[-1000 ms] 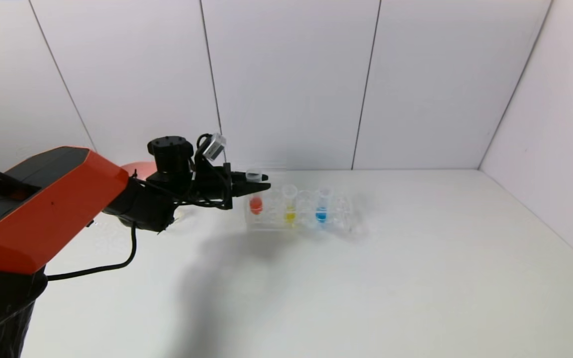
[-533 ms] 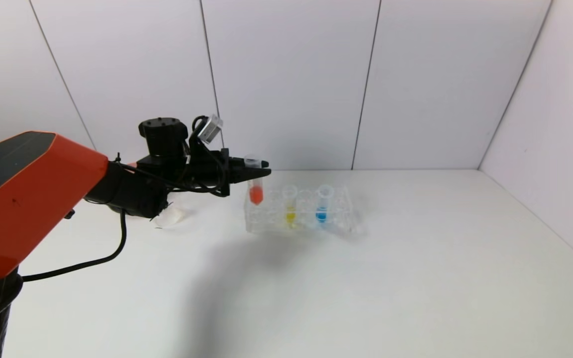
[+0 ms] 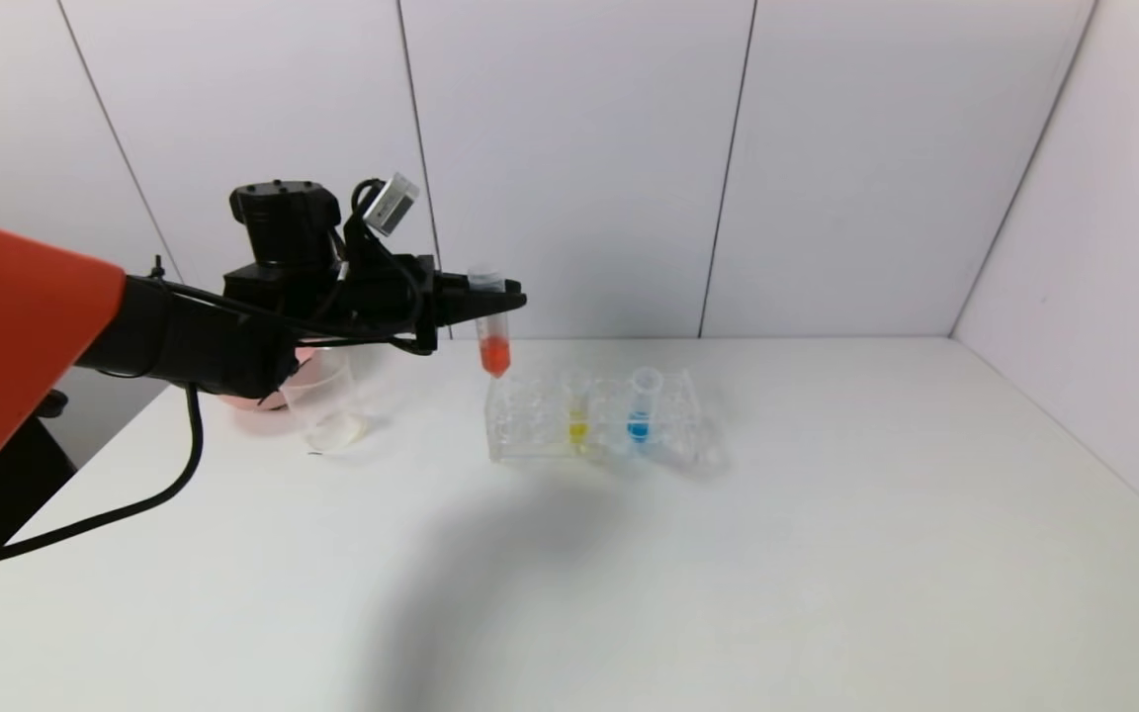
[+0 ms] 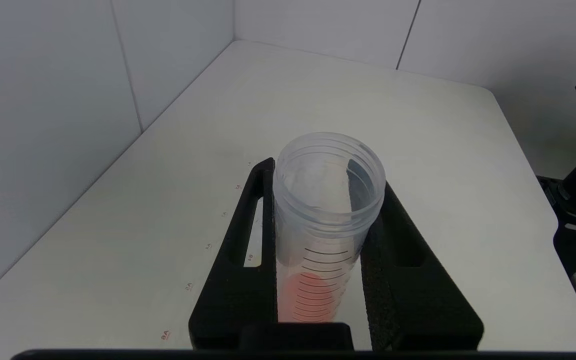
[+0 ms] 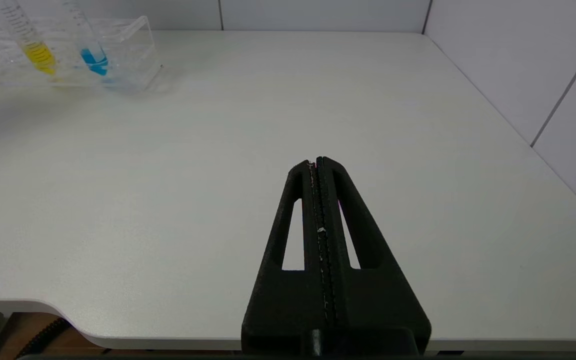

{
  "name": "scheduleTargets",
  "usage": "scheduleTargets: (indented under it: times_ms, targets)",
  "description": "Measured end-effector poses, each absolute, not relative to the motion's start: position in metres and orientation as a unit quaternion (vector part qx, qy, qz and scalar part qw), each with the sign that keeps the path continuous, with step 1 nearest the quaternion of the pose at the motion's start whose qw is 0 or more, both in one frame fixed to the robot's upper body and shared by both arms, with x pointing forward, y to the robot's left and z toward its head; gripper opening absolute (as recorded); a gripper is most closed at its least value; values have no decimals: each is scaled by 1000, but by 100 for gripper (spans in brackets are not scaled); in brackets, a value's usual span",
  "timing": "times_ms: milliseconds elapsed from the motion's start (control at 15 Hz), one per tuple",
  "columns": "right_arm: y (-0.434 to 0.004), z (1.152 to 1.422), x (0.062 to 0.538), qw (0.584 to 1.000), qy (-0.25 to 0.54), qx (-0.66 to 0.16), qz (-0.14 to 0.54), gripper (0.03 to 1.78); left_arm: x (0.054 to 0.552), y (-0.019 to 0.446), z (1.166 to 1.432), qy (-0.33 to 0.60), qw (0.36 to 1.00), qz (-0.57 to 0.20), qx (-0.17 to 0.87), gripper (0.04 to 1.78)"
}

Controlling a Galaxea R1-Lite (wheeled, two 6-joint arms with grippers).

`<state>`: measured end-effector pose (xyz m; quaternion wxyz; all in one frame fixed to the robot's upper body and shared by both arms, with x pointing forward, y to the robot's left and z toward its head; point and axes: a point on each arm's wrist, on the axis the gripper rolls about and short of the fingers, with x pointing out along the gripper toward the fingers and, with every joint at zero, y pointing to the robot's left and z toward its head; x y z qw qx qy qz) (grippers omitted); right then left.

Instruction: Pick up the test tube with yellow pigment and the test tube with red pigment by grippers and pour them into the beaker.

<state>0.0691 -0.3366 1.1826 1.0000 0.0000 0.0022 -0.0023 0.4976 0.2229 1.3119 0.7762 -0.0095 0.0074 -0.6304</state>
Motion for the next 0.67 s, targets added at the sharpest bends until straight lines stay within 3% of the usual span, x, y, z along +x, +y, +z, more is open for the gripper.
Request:
scheduleTargets:
  times_ms: [667]
  targets:
    - [-337,1182,69,1000,3,0,-2,11,456,286,1372,46,911,-409,-27,48]
